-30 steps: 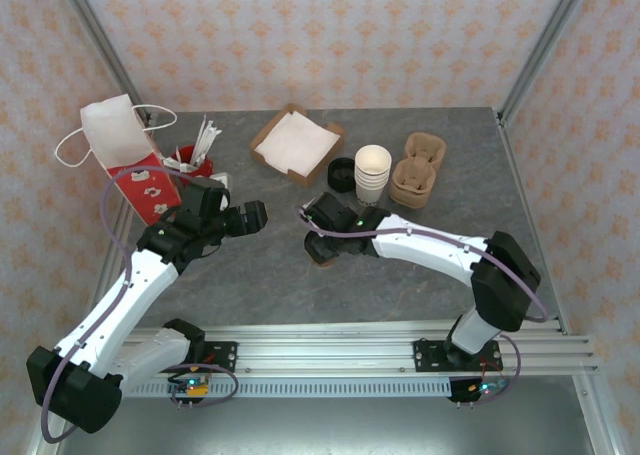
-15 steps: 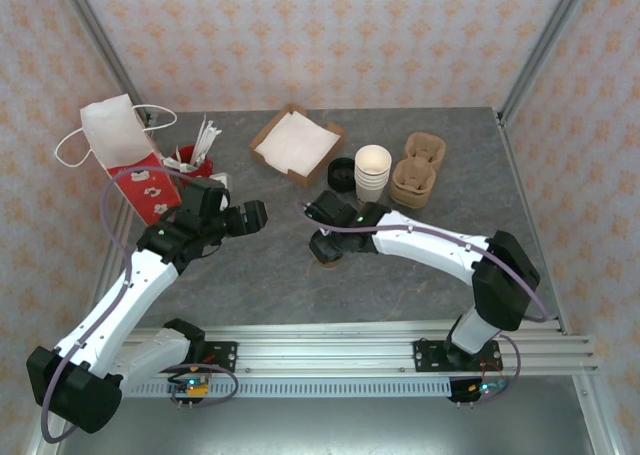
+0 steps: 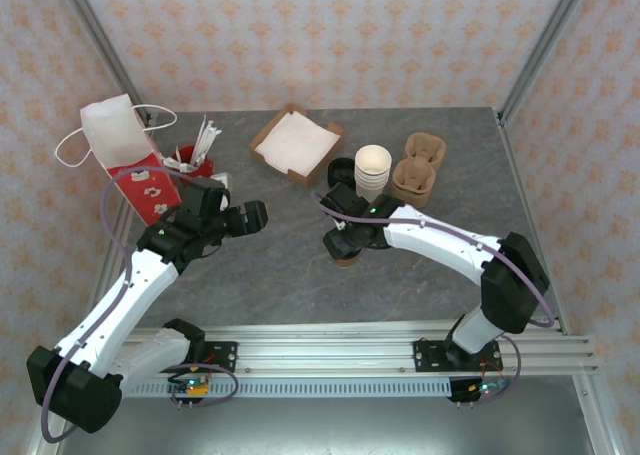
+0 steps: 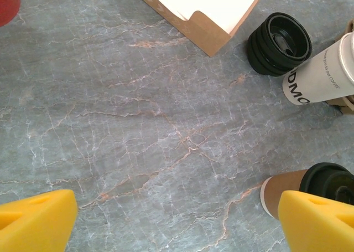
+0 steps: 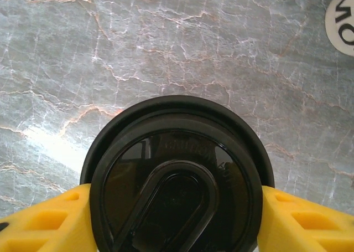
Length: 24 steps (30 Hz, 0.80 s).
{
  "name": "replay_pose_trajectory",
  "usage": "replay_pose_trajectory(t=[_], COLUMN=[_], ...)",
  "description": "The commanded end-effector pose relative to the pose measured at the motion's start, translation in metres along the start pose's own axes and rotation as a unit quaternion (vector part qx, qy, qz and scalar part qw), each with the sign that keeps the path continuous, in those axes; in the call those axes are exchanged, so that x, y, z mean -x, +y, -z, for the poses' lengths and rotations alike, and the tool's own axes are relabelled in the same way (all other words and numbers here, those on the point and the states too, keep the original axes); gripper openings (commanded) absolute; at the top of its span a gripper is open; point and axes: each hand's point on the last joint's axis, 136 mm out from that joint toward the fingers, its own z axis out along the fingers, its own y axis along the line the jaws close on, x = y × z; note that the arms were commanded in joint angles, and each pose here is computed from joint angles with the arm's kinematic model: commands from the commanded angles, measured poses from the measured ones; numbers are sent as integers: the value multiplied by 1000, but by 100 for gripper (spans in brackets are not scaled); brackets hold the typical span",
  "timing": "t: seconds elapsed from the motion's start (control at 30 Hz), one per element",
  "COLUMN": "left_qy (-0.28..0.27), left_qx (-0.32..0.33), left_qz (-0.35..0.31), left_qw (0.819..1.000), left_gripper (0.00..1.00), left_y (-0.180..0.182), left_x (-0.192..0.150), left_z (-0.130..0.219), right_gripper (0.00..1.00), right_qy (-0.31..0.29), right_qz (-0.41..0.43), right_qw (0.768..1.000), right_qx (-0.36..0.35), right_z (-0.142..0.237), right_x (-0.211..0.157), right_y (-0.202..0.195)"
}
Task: Pack the takeout coffee
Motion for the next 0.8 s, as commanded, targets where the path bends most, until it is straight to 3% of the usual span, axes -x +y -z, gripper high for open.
replay_pose_trajectory(t=[0.0,0.77], left_qy=[-2,0], left_qx=[0,4], left_qz=[0,0], left_qw=[1000,1000], left_gripper=[94,94], left_y=[1,4], left_x=[3,-1], left_z=[1,-2], right_gripper=[68,84], right_qy=[26,-8], right_qz=[-16,-45], right_qw=[1000,999], right_qx=[0,22], right_z=[6,15], right_x=[-18,-7], right_y=[-8,-5])
